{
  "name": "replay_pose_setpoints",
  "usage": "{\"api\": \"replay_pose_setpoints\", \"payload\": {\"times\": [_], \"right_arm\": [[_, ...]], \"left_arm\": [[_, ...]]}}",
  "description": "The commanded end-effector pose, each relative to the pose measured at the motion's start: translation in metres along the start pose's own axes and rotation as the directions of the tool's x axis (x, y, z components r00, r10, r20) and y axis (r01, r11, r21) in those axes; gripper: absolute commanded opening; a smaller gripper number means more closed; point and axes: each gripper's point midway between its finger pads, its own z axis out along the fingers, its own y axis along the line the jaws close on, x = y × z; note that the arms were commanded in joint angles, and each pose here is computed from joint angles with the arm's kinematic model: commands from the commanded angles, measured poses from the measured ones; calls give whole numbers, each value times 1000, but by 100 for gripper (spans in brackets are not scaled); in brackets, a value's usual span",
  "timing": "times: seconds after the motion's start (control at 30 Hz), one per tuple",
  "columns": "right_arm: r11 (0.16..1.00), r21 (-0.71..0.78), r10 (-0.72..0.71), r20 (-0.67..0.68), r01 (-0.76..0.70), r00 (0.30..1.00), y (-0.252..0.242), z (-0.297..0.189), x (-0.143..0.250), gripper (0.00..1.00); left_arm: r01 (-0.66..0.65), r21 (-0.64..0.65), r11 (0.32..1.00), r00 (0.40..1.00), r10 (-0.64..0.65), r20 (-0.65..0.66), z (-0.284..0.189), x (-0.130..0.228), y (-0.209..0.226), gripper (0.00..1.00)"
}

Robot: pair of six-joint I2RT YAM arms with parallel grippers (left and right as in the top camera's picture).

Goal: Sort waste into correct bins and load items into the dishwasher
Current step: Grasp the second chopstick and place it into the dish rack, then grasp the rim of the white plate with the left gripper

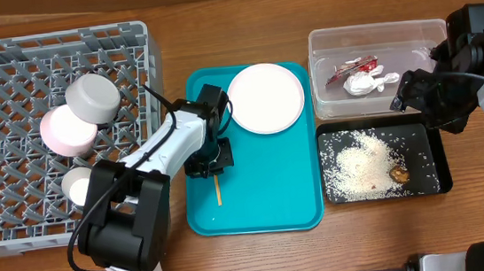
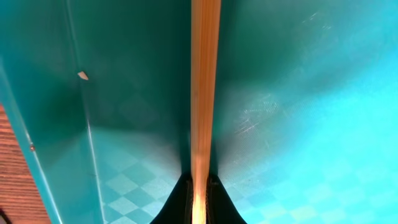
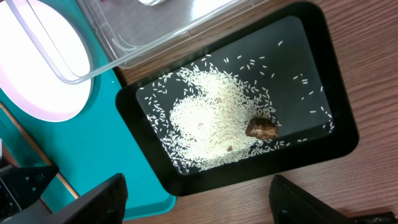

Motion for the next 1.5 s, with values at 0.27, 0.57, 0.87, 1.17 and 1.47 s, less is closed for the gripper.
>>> {"api": "replay_pose_setpoints", "payload": {"times": [0.27, 0.57, 0.87, 1.17, 1.47], "right_arm": [[1000, 1, -9, 24, 9, 1000, 1, -5, -3, 75], [1000, 1, -9, 25, 9, 1000, 1, -5, -3, 75], [1000, 0, -9, 28, 9, 1000, 1, -5, -3, 75], [1000, 0, -9, 27, 9, 1000, 1, -5, -3, 75], [1000, -1, -10, 29, 10, 1000, 1, -5, -4, 75]], "left_arm": [[47, 38, 998, 962, -56, 268, -121, -57, 34, 4], [167, -67, 984, 918, -131, 373, -157, -79, 122, 5], [172, -53, 984, 922, -142, 359, -151, -83, 128, 32], [36, 141, 989, 944, -80, 321, -150, -78, 66, 36], [-340, 108, 934, 853, 258, 453, -154, -70, -53, 47]]}}
